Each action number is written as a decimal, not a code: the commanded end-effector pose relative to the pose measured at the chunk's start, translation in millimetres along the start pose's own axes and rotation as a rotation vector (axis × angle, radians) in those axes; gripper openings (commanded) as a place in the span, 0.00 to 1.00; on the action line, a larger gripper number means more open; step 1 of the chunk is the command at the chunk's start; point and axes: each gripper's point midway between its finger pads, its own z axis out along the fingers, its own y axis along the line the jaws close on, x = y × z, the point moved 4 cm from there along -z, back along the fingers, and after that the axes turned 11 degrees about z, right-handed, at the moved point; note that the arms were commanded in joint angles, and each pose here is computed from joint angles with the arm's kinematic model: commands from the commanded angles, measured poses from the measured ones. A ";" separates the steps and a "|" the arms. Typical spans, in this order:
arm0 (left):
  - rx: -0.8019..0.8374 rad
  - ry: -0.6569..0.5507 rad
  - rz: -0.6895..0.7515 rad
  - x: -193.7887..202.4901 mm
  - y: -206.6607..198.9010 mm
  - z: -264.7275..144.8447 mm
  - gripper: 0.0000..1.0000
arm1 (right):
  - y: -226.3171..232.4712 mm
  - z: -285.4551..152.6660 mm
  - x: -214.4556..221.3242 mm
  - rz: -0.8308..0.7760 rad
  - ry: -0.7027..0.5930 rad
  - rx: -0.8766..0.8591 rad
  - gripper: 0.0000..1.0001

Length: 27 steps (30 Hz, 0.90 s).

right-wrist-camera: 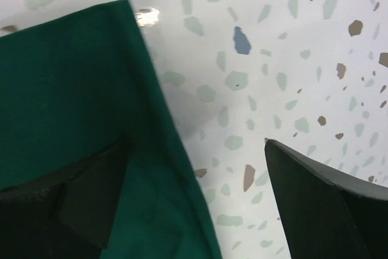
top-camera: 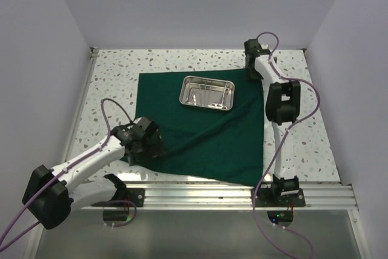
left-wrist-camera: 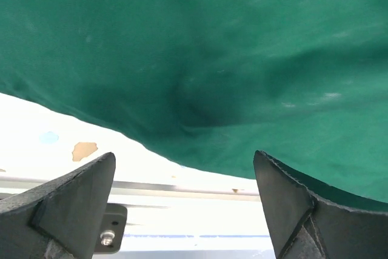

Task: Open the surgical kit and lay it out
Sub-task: Open the surgical kit at the center of the board.

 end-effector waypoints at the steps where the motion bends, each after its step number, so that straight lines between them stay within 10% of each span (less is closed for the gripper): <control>1: 0.036 -0.175 0.070 -51.6 -27.6 -42.3 0.99 | -31.1 -13.1 -19.5 0.052 -0.039 0.074 0.99; 11: -0.054 -0.448 0.039 -216.6 2.7 -58.4 0.99 | -47.4 -98.1 -45.8 0.221 -0.055 -0.161 0.99; 27: 0.016 -0.517 0.055 -347.1 27.8 91.8 0.89 | -19.4 -76.7 -29.0 0.190 0.025 -0.251 0.99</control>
